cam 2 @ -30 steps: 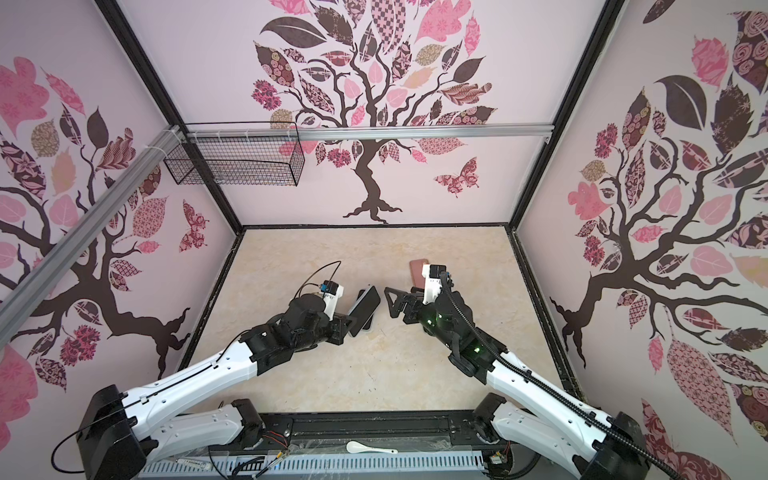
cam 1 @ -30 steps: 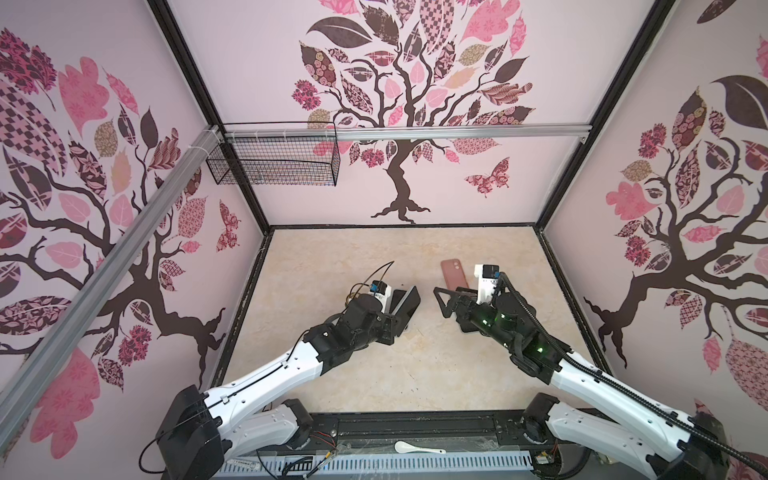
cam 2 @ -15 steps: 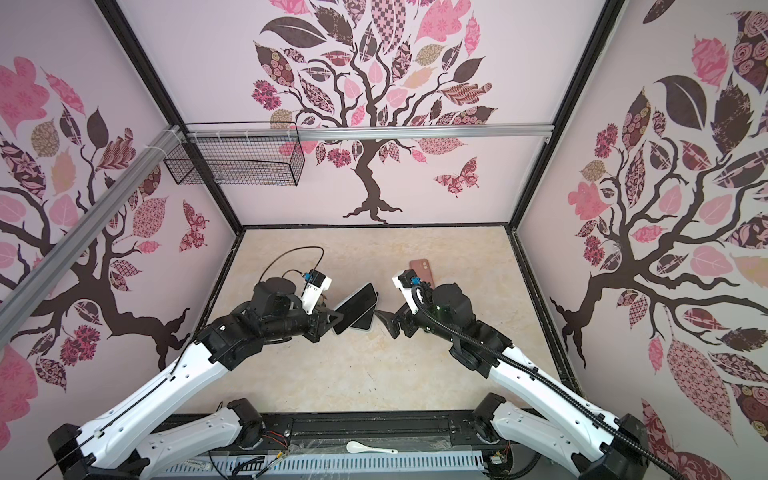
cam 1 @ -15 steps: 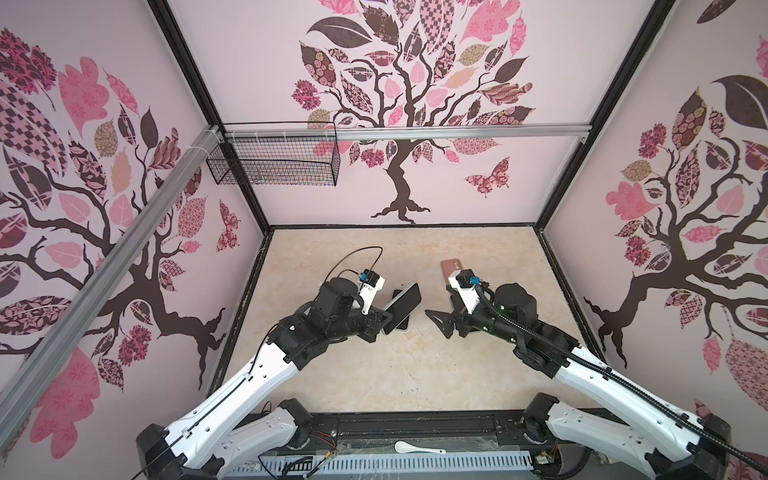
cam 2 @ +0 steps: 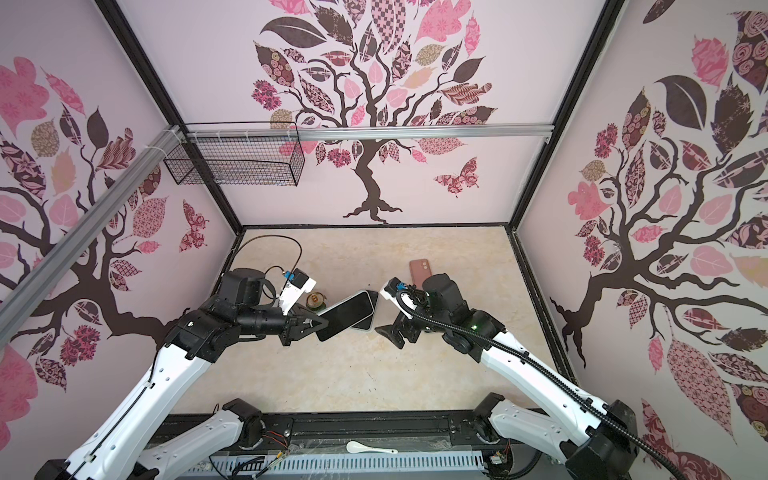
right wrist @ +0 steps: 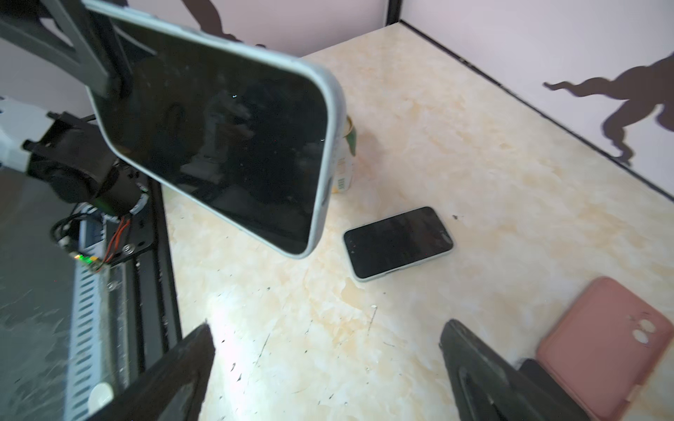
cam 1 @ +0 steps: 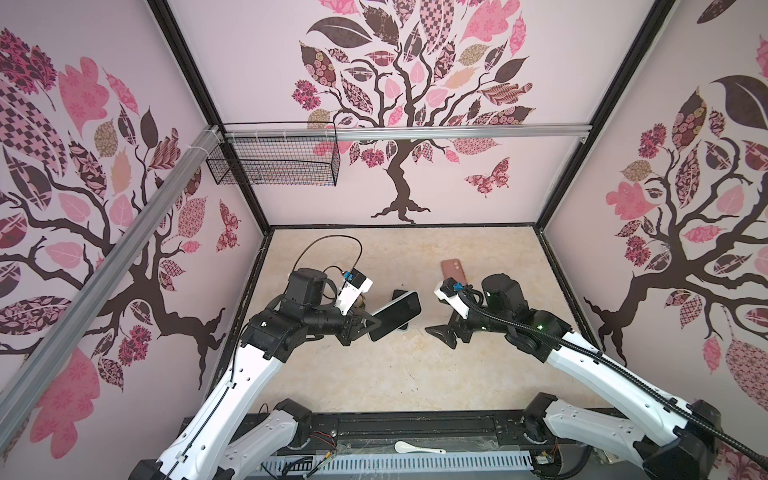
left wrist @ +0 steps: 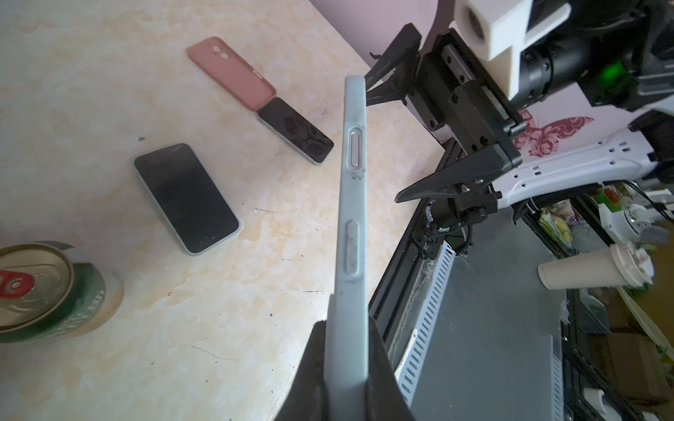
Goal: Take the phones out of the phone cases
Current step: 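Reach the right gripper to the phone's free end held by the left gripper, then grip the phone's free end with the right gripper while the left gripper holds the case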
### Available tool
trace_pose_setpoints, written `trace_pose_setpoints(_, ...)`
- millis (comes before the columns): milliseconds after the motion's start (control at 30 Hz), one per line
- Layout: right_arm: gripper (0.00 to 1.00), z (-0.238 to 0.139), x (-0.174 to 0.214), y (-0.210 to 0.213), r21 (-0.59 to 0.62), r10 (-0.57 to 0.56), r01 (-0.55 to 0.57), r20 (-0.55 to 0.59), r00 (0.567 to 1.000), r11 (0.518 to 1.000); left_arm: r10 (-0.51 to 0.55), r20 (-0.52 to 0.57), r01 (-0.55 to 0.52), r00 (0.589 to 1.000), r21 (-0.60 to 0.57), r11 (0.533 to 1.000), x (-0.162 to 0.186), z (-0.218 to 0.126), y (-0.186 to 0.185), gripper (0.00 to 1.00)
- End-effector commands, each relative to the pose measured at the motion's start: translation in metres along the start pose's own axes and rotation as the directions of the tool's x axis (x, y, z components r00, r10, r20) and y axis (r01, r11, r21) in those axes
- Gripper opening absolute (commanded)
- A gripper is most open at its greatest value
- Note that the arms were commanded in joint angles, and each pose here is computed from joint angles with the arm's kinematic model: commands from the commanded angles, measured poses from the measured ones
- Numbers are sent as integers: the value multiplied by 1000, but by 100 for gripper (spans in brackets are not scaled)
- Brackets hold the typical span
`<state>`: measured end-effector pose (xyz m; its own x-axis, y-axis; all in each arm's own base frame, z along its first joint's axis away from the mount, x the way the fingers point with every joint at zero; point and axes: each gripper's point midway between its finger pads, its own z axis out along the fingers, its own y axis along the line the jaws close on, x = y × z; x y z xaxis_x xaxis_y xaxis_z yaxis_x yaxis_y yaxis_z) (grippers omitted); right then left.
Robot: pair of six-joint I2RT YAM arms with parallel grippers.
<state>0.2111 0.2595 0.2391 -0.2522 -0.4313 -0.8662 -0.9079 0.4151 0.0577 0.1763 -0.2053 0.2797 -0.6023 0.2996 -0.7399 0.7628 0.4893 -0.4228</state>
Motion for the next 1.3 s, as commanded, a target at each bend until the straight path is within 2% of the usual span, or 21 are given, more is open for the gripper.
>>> trace_pose_setpoints(0,99,-10,-2,28,-155,-22,17,-29,999,988,131,78,-136,988,70,988,-14,-18,-28,0)
trace_pose_setpoints(133,97,-18,4,40,-210,-40,26,-64,997,977,166,105,-175,981,80,981,-11,-19,-31,0)
trace_pose_setpoints(267,91,-24,4,46,-227,-65,53,-48,997,972,197,96,-214,976,221,952,-4,-19,-51,0)
trace_pose_setpoints(333,87,-27,-2,49,-235,-86,82,-6,996,968,210,81,-224,974,248,943,1,-18,-54,0)
trace_pose_setpoints(500,76,-33,-12,58,-263,-193,209,86,977,942,257,78,-269,963,221,938,7,-16,-49,0)
trace_pose_setpoints(667,75,-34,0,64,-297,-334,346,92,938,890,309,80,-319,948,202,926,7,-14,-45,0)
trace_pose_setpoints(733,80,-33,4,63,-297,-374,379,78,924,876,332,69,-339,941,194,920,8,-12,-42,0)
trace_pose_setpoints(867,76,-29,1,59,-307,-396,395,62,916,866,374,45,-376,926,168,911,9,-9,-35,0)
trace_pose_setpoints(967,71,-21,-1,55,-323,-371,364,41,928,874,386,23,-384,922,168,908,11,-6,-31,0)
trace_pose_setpoints(1133,63,-11,0,55,-351,-329,320,35,944,880,385,15,-378,923,227,897,10,-7,-38,0)
trace_pose_setpoints(1267,52,-11,-2,55,-336,-326,325,56,944,884,386,9,-379,922,221,899,11,-7,-37,0)
